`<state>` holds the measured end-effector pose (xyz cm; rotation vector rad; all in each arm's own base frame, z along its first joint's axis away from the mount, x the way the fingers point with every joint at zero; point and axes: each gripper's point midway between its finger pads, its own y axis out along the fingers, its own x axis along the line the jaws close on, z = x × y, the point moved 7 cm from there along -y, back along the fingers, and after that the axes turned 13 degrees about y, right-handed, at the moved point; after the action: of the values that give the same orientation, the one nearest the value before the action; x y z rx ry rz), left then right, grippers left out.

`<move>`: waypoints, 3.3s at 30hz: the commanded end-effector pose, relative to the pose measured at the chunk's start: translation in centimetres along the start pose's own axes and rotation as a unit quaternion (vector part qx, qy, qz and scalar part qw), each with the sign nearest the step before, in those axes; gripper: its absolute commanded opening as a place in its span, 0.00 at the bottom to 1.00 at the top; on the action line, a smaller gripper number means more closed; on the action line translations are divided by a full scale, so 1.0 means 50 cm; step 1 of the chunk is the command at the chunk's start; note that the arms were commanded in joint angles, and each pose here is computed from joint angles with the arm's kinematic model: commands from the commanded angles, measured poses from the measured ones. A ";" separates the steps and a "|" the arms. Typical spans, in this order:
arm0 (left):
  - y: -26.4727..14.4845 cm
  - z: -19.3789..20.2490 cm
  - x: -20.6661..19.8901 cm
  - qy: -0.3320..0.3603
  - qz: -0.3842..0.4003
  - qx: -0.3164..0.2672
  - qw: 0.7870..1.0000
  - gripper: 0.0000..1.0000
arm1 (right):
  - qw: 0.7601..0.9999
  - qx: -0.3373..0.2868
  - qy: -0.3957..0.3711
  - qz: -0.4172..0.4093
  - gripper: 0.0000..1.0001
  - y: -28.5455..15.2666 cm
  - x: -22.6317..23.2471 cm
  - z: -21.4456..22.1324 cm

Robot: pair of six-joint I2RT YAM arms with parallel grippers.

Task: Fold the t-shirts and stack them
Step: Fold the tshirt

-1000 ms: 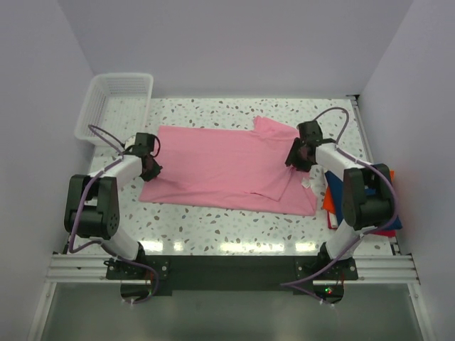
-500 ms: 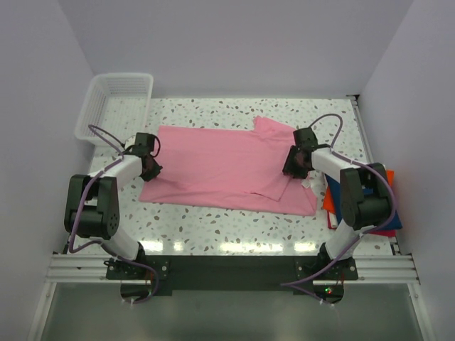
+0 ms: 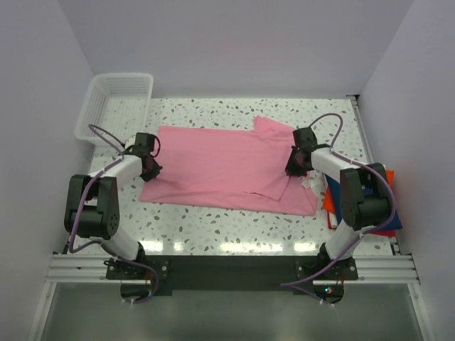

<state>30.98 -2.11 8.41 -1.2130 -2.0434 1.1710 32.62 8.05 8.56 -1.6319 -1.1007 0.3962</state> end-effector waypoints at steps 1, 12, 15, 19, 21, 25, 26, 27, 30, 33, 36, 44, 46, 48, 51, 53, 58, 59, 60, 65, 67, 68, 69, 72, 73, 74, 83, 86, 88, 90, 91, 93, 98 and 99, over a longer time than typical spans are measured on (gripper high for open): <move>-0.011 -0.029 -0.005 -0.002 0.004 -0.035 0.999 0.00 | 0.999 -0.040 0.005 -0.026 0.00 -0.037 0.025 -0.034; -0.046 -0.044 0.003 -0.011 0.007 -0.054 0.998 0.00 | 0.998 -0.060 0.005 -0.035 0.00 -0.081 0.022 -0.044; -0.052 -0.047 0.006 -0.013 0.008 -0.058 0.998 0.00 | 0.998 -0.059 0.005 -0.035 0.00 -0.078 0.022 -0.043; -0.060 -0.050 0.012 -0.016 0.006 -0.059 0.998 0.00 | 0.997 -0.063 0.005 -0.032 0.00 -0.084 0.019 -0.044; -0.065 -0.053 0.014 -0.018 0.008 -0.062 0.998 0.00 | 0.997 -0.072 0.007 -0.029 0.00 -0.091 0.016 -0.048; -0.072 -0.055 0.020 -0.021 0.008 -0.065 0.998 0.00 | 0.995 -0.092 0.012 -0.032 0.00 -0.121 0.013 -0.060; -0.076 -0.059 0.021 -0.023 0.009 -0.068 0.997 0.00 | 0.995 -0.096 0.014 -0.032 0.00 -0.125 0.011 -0.062; -0.076 -0.058 0.022 -0.024 0.008 -0.068 0.997 0.00 | 0.995 -0.097 0.014 -0.032 0.00 -0.129 0.009 -0.061; -0.077 -0.058 0.023 -0.024 0.010 -0.068 0.997 0.00 | 0.994 -0.102 0.018 -0.033 0.00 -0.140 -0.001 -0.062; -0.078 -0.057 0.025 -0.024 0.009 -0.067 0.997 0.00 | 0.994 -0.106 0.020 -0.033 0.00 -0.148 -0.009 -0.059; -0.078 -0.057 0.028 -0.027 0.008 -0.068 0.997 0.00 | 0.993 -0.109 0.024 -0.032 0.00 -0.152 -0.017 -0.062; -0.068 -0.062 0.033 -0.033 0.006 -0.065 0.997 0.00 | 0.994 -0.101 0.026 -0.034 0.00 -0.139 -0.014 -0.065; -0.064 -0.064 0.034 -0.035 0.005 -0.065 0.997 0.00 | 0.995 -0.095 0.024 -0.034 0.00 -0.125 -0.010 -0.066; -0.062 -0.067 0.032 -0.036 0.005 -0.066 0.997 0.00 | 0.995 -0.089 0.024 -0.040 0.00 -0.116 0.000 -0.070; -0.054 -0.072 0.028 -0.033 0.007 -0.065 0.997 0.00 | 0.996 -0.078 0.020 -0.044 0.00 -0.090 0.013 -0.075; -0.044 -0.076 0.023 -0.031 0.010 -0.063 0.998 0.03 | 0.996 -0.073 0.017 -0.037 0.01 -0.070 0.015 -0.076; -0.045 -0.098 0.005 -0.015 0.043 -0.079 0.996 0.40 | 0.996 -0.073 0.018 -0.044 0.35 -0.067 0.029 -0.092; -0.049 -0.101 0.002 -0.013 0.051 -0.083 0.995 0.43 | 0.996 -0.074 0.016 -0.048 0.41 -0.072 0.032 -0.093; -0.055 -0.103 0.000 -0.011 0.058 -0.085 0.995 0.48 | 0.995 -0.078 0.016 -0.055 0.46 -0.083 0.034 -0.095; -0.094 -0.104 -0.002 -0.010 0.092 -0.098 0.991 0.49 | 0.994 -0.069 0.010 -0.080 0.50 -0.113 0.033 -0.070; -0.112 -0.099 -0.010 -0.008 0.126 -0.102 0.987 0.48 | 0.994 -0.064 0.004 -0.084 0.50 -0.119 0.023 -0.041; -0.112 -0.087 -0.010 -0.006 0.136 -0.095 0.986 0.48 | 0.995 -0.062 0.006 -0.084 0.49 -0.120 0.017 -0.030; -0.119 -0.082 -0.016 0.002 0.155 -0.092 0.984 0.48 | 0.996 -0.052 0.005 -0.076 0.49 -0.111 0.001 -0.008; -0.140 -0.070 -0.025 0.024 0.191 -0.089 0.977 0.47 | 0.996 -0.044 0.007 -0.082 0.47 -0.109 -0.018 0.021; -0.150 -0.069 -0.026 0.031 0.198 -0.093 0.975 0.47 | 0.995 -0.041 0.005 -0.086 0.47 -0.108 -0.017 0.027; -0.156 -0.070 -0.025 0.034 0.200 -0.095 0.975 0.47 | 0.995 -0.038 0.004 -0.087 0.46 -0.106 -0.016 0.033; -0.214 -0.080 -0.016 0.069 0.225 -0.129 0.963 0.47 | 0.997 -0.009 -0.009 -0.074 0.45 -0.070 0.000 0.084; -0.216 -0.077 -0.013 0.075 0.225 -0.129 0.963 0.47 | 0.997 -0.002 -0.009 -0.074 0.45 -0.063 0.004 0.097; -0.216 -0.076 -0.012 0.078 0.224 -0.129 0.963 0.47 | 0.997 0.001 -0.011 -0.071 0.45 -0.060 0.005 0.105; -0.212 -0.074 -0.012 0.080 0.223 -0.126 0.963 0.47 | 0.997 0.002 -0.013 -0.070 0.45 -0.059 0.008 0.110; -0.211 -0.073 -0.012 0.081 0.223 -0.124 0.963 0.47 | 0.997 0.004 -0.011 -0.070 0.45 -0.058 0.008 0.112; -0.208 -0.070 -0.012 0.082 0.224 -0.122 0.963 0.46 | 0.997 0.008 -0.012 -0.070 0.45 -0.055 0.011 0.118; -0.199 -0.065 -0.013 0.084 0.224 -0.118 0.964 0.46 | 0.997 0.012 -0.015 -0.069 0.41 -0.049 0.020 0.126; -0.199 -0.065 -0.012 0.085 0.224 -0.119 0.964 0.46 | 0.997 0.013 -0.014 -0.070 0.37 -0.048 0.022 0.127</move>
<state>29.22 -3.53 18.73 -1.8692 -1.9066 1.0239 26.75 12.18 8.58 -1.5047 -1.2097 0.3874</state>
